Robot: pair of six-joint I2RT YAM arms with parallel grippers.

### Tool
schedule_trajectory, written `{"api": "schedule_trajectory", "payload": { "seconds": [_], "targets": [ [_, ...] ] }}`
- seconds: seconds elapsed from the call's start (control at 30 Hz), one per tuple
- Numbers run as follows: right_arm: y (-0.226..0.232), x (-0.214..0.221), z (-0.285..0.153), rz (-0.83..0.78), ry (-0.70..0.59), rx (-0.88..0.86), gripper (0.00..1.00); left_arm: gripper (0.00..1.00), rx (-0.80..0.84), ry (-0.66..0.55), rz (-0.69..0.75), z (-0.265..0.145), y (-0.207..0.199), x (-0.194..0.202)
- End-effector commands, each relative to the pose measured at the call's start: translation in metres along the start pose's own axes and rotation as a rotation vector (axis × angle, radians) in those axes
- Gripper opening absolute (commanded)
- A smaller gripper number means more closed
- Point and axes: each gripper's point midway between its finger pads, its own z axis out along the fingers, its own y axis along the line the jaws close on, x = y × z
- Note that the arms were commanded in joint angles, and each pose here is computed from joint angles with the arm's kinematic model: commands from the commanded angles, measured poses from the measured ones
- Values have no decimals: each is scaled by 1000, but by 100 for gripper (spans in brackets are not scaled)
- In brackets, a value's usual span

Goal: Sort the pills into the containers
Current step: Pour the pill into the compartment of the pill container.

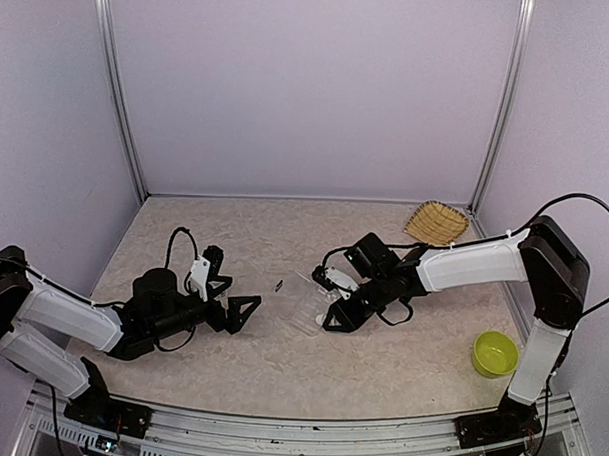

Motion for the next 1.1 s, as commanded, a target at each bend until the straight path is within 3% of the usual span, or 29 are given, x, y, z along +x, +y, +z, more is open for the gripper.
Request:
{"api": "schedule_trajectory", "payload": {
  "seconds": [0.0, 1.07],
  "targets": [
    [2, 17, 1, -7, 73, 11, 12, 99, 7, -15, -3, 1, 0, -3],
    [1, -2, -8, -53, 98, 36, 13, 99, 4, -17, -1, 1, 1, -4]
  ]
}}
